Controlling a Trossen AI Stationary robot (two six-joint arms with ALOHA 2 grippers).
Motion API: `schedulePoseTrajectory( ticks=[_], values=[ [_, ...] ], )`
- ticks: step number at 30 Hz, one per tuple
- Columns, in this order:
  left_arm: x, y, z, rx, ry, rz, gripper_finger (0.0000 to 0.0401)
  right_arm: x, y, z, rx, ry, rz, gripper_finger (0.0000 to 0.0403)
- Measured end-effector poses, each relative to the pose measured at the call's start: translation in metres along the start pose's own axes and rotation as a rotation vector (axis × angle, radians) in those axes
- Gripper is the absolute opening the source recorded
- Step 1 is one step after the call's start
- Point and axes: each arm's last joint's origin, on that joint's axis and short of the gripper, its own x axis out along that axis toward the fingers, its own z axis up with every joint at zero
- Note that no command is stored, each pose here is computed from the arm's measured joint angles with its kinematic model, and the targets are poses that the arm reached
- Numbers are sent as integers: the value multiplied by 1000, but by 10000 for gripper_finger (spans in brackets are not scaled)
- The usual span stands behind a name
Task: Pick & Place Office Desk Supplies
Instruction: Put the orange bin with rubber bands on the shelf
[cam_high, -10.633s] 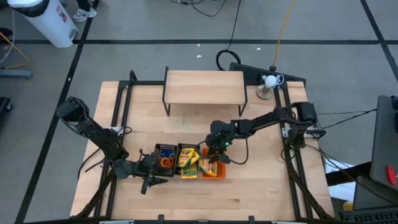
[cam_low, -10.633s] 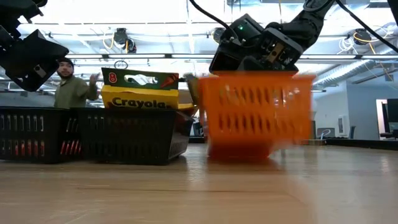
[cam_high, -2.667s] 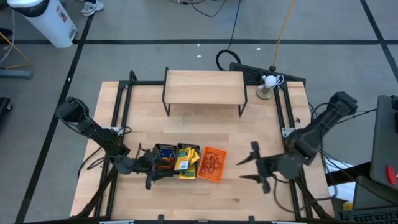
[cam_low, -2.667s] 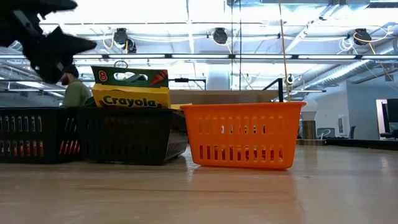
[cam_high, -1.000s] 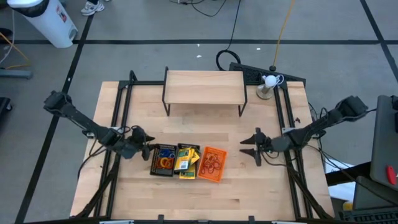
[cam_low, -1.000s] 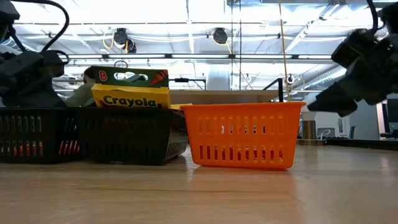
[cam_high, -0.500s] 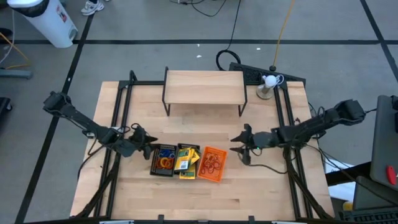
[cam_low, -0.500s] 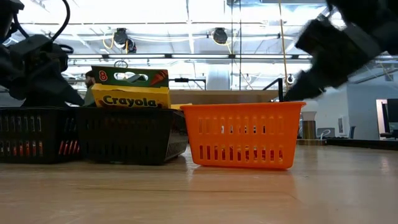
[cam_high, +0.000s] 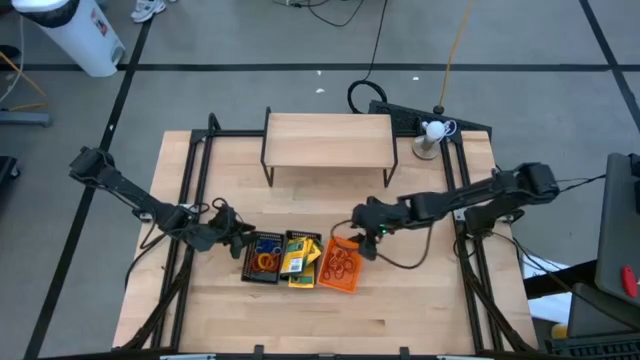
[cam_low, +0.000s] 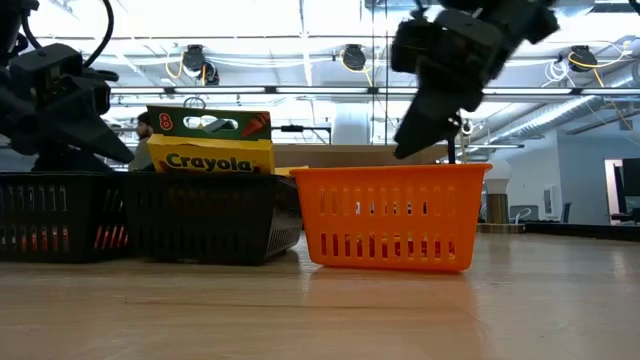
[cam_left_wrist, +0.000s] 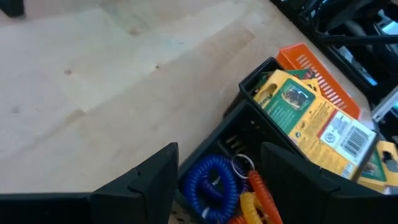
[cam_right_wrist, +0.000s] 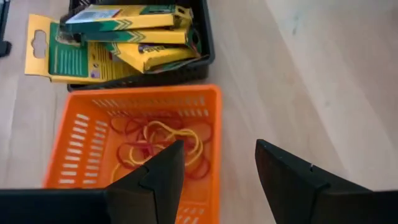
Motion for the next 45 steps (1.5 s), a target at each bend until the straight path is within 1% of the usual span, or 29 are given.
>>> schedulePoseTrajectory(
  ticks=[2, 6, 13, 16, 24, 31, 34, 35, 37, 38, 40, 41, 45],
  values=[
    [0, 0, -1, -14, 23, -14, 230, 6, 2, 5, 15, 49, -5, 184],
    [0, -1, -2, -16, 59, -38, 230, 19, 4, 8, 7, 139, -19, 178],
    [0, -3, -2, -13, 74, -58, 230, 31, 2, 6, 20, 172, -36, 169],
    [0, -3, -1, -14, 76, -66, 230, 31, -1, 5, 39, 191, -44, 169],
    [0, -3, -1, -14, 76, -66, 230, 38, -8, 6, 64, 205, -11, 168],
    [0, -3, -1, -15, 75, -68, 230, 55, -11, -3, 88, 281, 28, 167],
    [0, -4, -1, -16, 74, -70, 230, 64, -13, -8, 84, 312, 18, 162],
    [0, -4, -1, -17, 73, -71, 230, 65, -13, -9, 88, 320, 12, 155],
    [0, -4, -1, -17, 73, -71, 230, 64, -14, -11, 87, 336, -4, 124],
    [0, -4, -1, -17, 73, -71, 230, 65, -14, -11, 84, 330, -4, 100],
    [0, -4, -1, -13, 72, -72, 230, 62, -13, -8, 63, 315, 6, 36],
    [0, -4, -1, -14, 72, -72, 230, 59, -13, -7, 48, 307, 13, 19],
    [0, -4, -1, -14, 68, -77, 230, 38, -9, 5, 66, 257, 36, 3]
  ],
)
